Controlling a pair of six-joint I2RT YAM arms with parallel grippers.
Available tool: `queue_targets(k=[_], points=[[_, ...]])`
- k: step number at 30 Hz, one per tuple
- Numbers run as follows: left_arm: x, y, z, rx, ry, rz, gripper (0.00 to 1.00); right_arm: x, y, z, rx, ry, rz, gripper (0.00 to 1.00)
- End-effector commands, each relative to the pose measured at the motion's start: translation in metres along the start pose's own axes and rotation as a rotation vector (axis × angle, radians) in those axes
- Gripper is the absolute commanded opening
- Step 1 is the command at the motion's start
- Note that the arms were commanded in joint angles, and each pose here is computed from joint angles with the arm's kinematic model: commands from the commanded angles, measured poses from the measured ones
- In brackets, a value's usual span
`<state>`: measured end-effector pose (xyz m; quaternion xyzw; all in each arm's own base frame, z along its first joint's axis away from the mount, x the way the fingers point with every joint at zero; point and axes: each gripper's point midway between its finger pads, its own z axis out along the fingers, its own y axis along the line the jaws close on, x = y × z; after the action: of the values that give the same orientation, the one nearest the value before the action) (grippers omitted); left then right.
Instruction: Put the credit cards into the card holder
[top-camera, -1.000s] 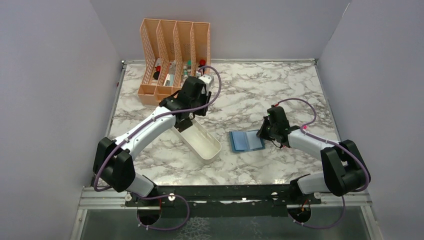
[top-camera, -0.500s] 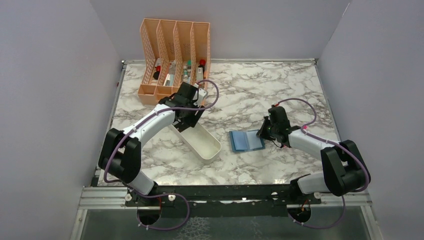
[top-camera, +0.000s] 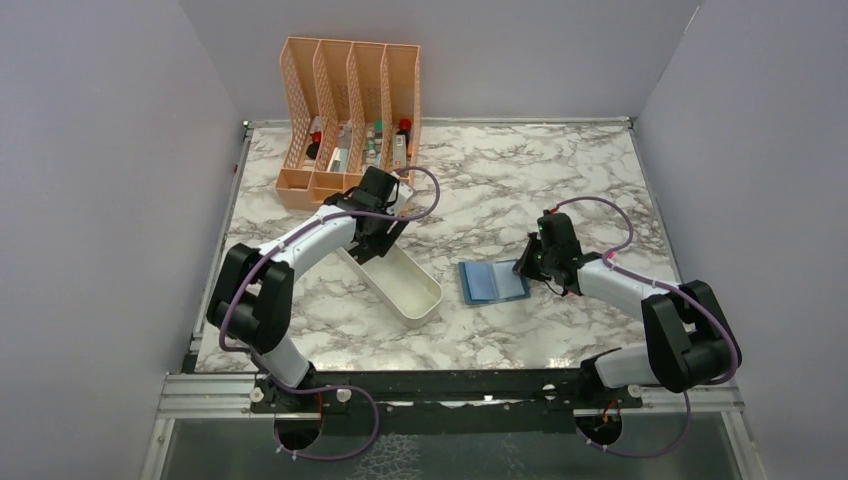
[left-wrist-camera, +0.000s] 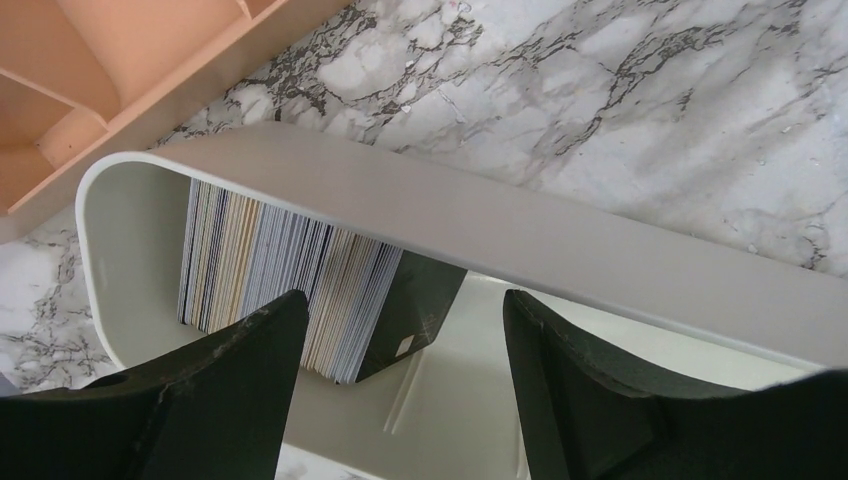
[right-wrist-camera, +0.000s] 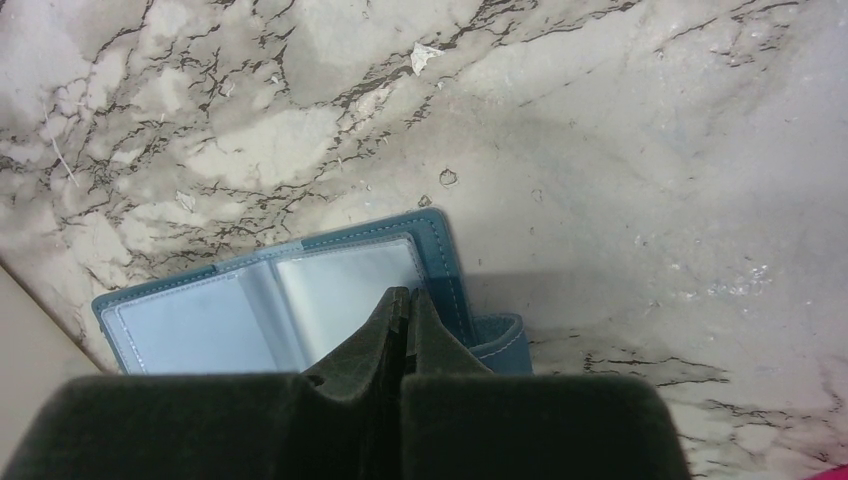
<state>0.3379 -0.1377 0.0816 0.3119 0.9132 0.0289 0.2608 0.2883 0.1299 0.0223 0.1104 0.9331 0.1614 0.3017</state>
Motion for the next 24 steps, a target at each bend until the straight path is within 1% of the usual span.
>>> queue_targets(k=[1, 5, 10, 13, 17, 24], points=[[0.002, 0.015, 0.01, -0.079, 0.016, 0.023, 0.74, 0.021, -0.011, -0.001, 0.015, 0.067, -0.009, 0.01], [0.01, 0.025, 0.017, -0.146, 0.053, 0.036, 0.71, 0.021, -0.011, -0.001, 0.013, 0.068, -0.009, 0.01], [0.013, 0.031, 0.021, -0.181, 0.073, 0.045, 0.66, 0.021, -0.011, -0.001, 0.012, 0.07, -0.009, 0.01], [0.011, 0.035, 0.02, -0.197, 0.071, 0.047, 0.59, 0.021, -0.011, -0.001, 0.01, 0.07, -0.009, 0.01], [0.008, 0.039, 0.016, -0.219, 0.065, 0.045, 0.46, 0.021, -0.011, -0.001, 0.008, 0.072, -0.008, 0.01], [0.0, 0.044, 0.008, -0.236, 0.036, 0.045, 0.35, 0.021, -0.011, -0.001, 0.006, 0.075, -0.01, 0.01]])
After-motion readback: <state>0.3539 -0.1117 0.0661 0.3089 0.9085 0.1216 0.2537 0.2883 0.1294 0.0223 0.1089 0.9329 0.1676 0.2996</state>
